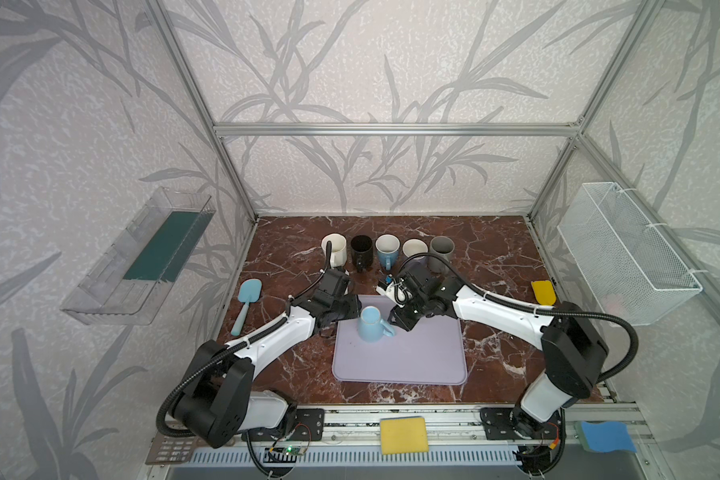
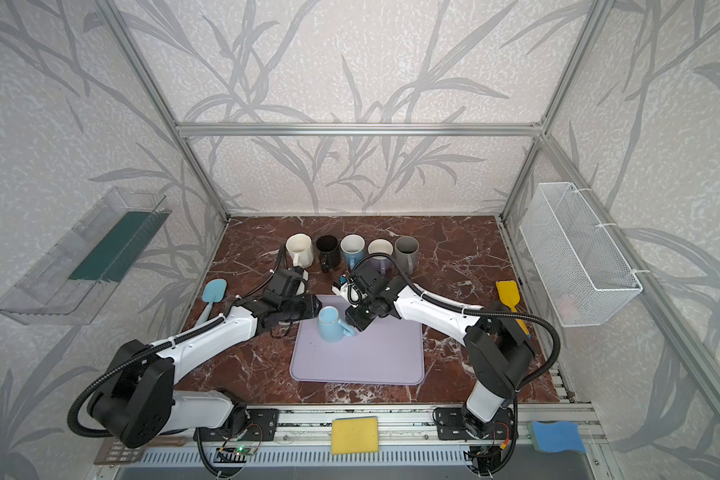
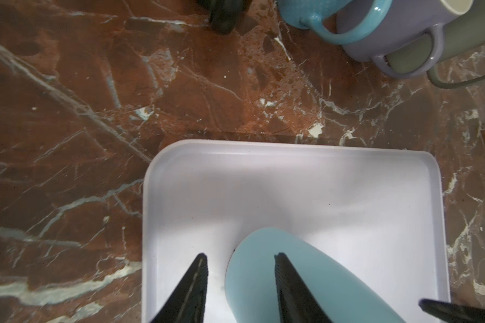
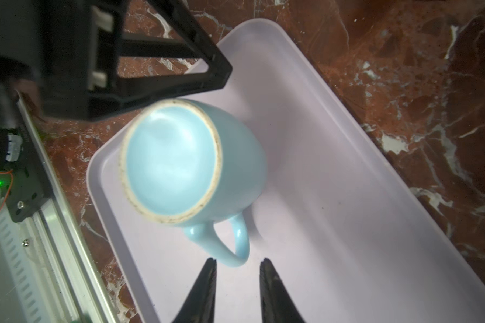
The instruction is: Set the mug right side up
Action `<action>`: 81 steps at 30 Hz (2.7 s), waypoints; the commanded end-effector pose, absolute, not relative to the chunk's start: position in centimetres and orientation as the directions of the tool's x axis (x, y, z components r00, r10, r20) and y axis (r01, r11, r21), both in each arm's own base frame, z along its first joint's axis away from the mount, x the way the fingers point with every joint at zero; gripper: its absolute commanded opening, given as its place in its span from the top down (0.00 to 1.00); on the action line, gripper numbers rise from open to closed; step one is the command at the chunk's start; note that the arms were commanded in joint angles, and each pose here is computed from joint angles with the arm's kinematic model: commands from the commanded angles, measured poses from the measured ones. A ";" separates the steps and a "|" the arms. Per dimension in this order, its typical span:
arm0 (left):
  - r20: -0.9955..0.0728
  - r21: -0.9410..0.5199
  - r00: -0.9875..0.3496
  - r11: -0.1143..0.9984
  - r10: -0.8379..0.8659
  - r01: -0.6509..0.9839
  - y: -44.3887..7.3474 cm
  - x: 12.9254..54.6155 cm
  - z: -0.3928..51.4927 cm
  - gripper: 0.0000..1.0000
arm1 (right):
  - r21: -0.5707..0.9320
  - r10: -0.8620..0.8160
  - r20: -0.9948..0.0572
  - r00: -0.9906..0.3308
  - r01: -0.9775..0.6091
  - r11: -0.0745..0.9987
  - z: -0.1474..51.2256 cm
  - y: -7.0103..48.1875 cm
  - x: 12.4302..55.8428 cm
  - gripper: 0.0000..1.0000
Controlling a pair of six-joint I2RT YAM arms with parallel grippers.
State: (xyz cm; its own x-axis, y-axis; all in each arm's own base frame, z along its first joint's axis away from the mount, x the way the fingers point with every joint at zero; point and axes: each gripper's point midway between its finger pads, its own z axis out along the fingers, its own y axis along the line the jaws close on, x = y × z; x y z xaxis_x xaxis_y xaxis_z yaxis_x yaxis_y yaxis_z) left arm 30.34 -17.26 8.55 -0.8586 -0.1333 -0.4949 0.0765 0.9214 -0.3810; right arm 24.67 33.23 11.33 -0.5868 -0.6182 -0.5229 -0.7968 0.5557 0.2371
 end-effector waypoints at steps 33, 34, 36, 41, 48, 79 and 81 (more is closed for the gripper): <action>-0.607 -0.355 -0.780 0.930 -0.150 0.098 -15.1 29.2 14.6 0.56 | 0.182 -0.792 -0.319 -0.520 -0.854 0.487 8.1 34.6 22.7 0.66; -0.610 -0.354 -0.779 0.930 -0.147 0.101 -15.1 29.2 14.8 0.56 | 0.182 -0.796 -0.310 -0.520 -0.854 0.487 8.0 34.6 22.7 0.67; -0.610 -0.350 -0.778 0.932 -0.147 0.098 -15.0 29.2 14.8 0.56 | 0.179 -0.803 -0.294 -0.517 -0.856 0.486 7.7 34.6 22.7 0.68; -0.612 -0.352 -0.777 0.931 -0.148 0.099 -15.0 29.1 14.9 0.56 | 0.169 -0.827 -0.252 -0.503 -0.864 0.475 7.2 34.6 22.6 0.70; -0.614 -0.353 -0.775 0.930 -0.149 0.100 -14.9 29.1 15.1 0.56 | 0.133 -0.852 -0.205 -0.482 -0.876 0.464 6.9 34.4 22.9 0.74; -0.641 -0.401 -0.748 0.906 -0.173 0.134 -15.3 28.6 17.1 0.57 | 0.091 -0.627 -0.517 -0.583 -0.766 0.636 12.1 34.2 27.3 0.96; -0.645 -0.411 -0.744 0.900 -0.176 0.144 -15.5 28.5 17.5 0.57 | 0.102 -0.565 -0.596 -0.570 -0.752 0.651 13.7 34.2 27.7 0.97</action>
